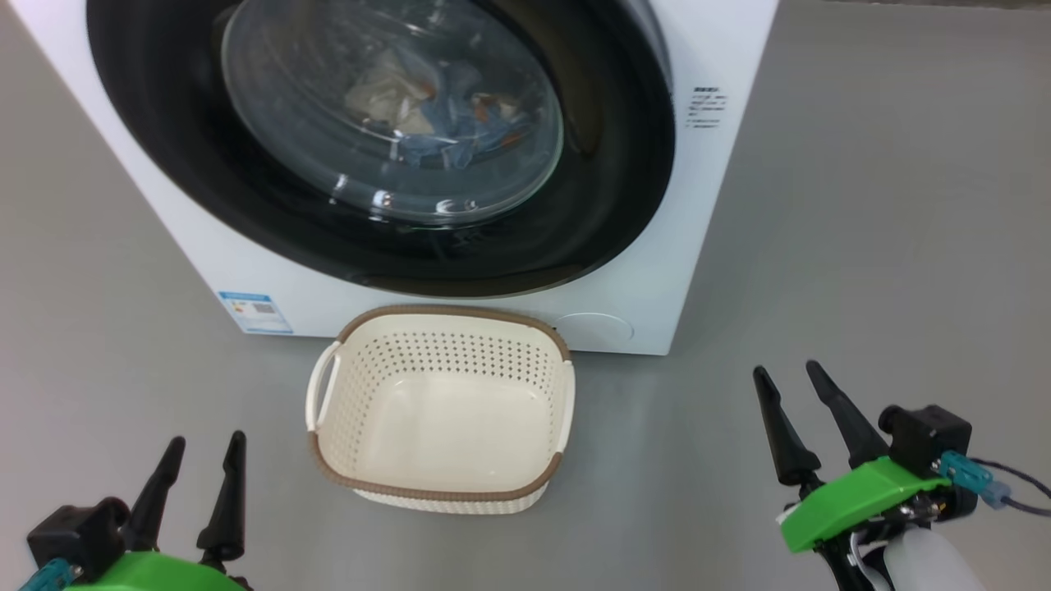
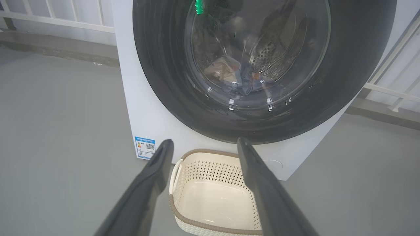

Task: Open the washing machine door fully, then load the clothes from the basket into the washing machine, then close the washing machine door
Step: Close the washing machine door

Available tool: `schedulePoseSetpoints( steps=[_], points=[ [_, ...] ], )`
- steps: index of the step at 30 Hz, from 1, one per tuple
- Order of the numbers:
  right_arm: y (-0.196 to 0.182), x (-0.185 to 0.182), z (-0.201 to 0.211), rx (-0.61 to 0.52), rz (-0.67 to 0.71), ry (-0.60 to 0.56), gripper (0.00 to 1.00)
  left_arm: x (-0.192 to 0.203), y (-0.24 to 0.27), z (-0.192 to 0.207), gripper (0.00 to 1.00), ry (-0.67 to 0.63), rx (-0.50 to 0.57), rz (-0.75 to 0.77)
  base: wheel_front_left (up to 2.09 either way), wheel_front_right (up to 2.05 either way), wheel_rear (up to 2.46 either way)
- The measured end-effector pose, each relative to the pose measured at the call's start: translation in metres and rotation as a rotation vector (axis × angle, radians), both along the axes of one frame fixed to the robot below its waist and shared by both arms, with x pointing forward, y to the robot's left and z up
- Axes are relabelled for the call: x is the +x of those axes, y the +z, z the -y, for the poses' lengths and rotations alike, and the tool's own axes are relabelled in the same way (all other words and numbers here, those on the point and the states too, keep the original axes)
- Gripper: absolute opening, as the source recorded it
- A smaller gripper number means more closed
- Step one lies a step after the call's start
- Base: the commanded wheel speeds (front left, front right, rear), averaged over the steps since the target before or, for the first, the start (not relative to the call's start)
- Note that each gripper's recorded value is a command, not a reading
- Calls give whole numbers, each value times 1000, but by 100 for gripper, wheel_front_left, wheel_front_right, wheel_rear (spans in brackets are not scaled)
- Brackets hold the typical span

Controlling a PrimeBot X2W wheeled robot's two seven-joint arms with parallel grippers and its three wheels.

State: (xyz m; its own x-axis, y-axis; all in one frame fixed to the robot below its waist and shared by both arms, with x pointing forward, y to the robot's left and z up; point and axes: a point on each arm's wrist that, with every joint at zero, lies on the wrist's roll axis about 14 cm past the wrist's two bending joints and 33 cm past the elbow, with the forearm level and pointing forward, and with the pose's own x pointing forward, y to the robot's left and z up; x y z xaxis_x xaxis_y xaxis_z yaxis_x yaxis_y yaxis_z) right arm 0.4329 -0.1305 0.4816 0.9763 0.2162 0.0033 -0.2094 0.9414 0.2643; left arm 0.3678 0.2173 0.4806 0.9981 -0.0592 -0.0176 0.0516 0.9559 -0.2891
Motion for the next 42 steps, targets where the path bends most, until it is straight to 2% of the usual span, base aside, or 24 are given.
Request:
schedulePoseSetpoints(
  steps=[24, 42],
  points=[
    [-6, -47, 68, -4, -20, -184, 100, 0, -6, 20, 100, -73, 14, -15, 0, 0, 0],
    [-6, -61, 81, -5, -20, -222, 100, -10, -9, 21, 100, -83, 32, -25, 0, 0, 0]
  ],
)
